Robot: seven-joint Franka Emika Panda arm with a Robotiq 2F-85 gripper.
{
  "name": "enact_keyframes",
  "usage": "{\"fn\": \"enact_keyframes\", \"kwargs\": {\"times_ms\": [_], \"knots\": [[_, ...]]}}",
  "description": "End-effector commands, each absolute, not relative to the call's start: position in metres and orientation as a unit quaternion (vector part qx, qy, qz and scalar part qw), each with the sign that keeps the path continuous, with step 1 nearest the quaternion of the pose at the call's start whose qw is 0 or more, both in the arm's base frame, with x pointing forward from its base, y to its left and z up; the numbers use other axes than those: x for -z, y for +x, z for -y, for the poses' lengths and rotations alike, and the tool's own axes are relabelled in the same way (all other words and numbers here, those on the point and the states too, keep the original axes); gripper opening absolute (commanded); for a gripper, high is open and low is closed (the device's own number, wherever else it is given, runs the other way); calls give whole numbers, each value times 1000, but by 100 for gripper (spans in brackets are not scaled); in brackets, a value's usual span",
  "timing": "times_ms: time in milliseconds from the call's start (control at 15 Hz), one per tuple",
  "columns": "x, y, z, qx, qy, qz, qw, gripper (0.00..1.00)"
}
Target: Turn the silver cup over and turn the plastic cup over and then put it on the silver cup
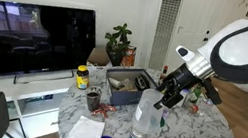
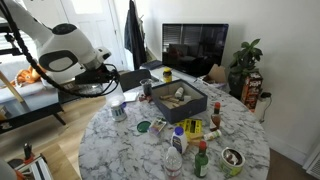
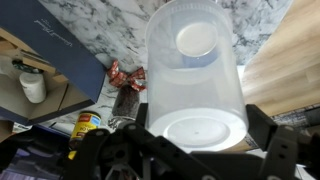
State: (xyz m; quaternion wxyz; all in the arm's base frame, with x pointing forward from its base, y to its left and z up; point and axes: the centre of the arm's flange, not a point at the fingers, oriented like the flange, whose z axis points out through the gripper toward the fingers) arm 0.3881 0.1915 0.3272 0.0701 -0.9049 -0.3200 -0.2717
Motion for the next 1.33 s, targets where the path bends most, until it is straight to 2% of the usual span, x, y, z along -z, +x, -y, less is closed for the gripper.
{"fn": "enact_keyframes", "kwargs": {"times_ms": [0,1067,1133,1200,1267], "knots": [[-307,380,-191,266,-901,331,89,69],[-248,407,-210,245,-909,328,81,69],[-245,408,-210,242,-909,329,79,81],[-244,408,-209,239,-911,324,82,98],[-244,408,-209,238,-912,323,82,98]]}}
